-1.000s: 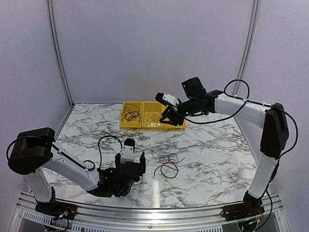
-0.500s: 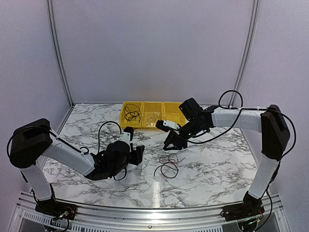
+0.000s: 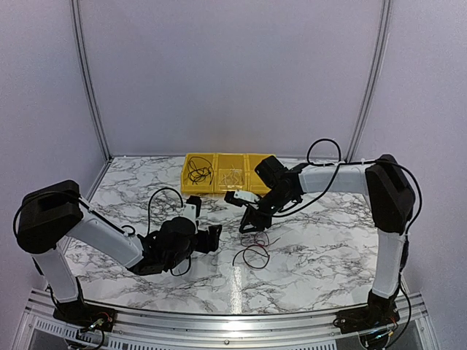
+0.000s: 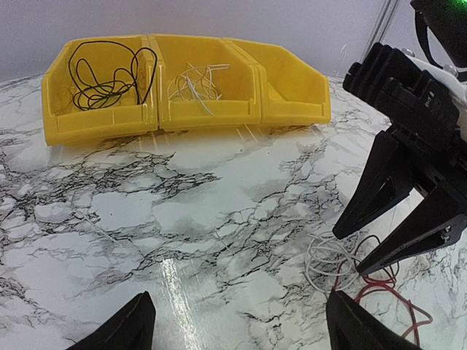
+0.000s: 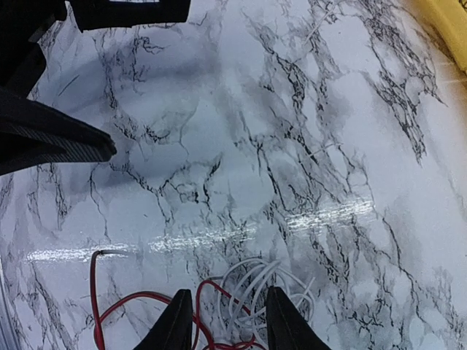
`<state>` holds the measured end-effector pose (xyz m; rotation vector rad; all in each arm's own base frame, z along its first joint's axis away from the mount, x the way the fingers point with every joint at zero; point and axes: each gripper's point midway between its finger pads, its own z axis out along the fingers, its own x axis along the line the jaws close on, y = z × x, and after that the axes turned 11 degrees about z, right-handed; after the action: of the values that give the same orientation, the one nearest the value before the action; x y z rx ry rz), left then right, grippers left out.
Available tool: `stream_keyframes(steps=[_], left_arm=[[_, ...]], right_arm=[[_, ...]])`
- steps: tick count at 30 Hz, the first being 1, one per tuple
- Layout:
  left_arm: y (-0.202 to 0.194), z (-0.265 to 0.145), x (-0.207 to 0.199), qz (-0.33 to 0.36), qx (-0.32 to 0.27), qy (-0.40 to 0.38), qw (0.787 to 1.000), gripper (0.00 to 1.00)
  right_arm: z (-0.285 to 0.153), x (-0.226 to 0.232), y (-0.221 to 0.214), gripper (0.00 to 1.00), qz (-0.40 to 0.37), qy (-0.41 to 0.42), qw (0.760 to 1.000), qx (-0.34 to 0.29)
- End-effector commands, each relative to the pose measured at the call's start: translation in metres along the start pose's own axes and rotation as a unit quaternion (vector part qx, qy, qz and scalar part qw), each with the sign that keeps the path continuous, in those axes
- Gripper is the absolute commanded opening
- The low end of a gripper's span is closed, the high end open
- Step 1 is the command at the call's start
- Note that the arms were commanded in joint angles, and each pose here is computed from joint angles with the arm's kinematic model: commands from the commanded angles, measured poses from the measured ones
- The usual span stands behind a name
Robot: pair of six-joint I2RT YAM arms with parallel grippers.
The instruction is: Untangle the cables
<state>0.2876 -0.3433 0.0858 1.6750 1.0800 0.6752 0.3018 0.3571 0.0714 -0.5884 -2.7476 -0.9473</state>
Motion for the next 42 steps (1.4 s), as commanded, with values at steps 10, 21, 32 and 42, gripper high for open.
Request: stream_keyframes(steps=[10, 21, 32, 42], left_arm=[[0.001, -0.002, 0.012, -0.025, -0.011, 0.019, 0.999, 0.82], [0.001, -0.002, 0.015, -0.032, -0.011, 0.024, 0.999, 0.81], [0.0, -0.002, 0.016, -0.034, -0.01, 0.024, 0.999, 0.8], [0.0, -0.001, 0.015, -0.031, -0.01, 0.021, 0.999, 0.79]], right_arm=[[0.006, -0.009, 0.01, 0.3, 0.011, -0.02, 1.0, 0.012], [0.013, -0.003, 0.007, 0.36, 0.004, -0.027, 0.999, 0.025], [0.016, -0.01, 0.01, 0.19, 0.016, -0.039, 0.999, 0.028], [-0.003, -0.007, 0.027, 0.0, 0.005, -0.054, 0.998, 0.008]])
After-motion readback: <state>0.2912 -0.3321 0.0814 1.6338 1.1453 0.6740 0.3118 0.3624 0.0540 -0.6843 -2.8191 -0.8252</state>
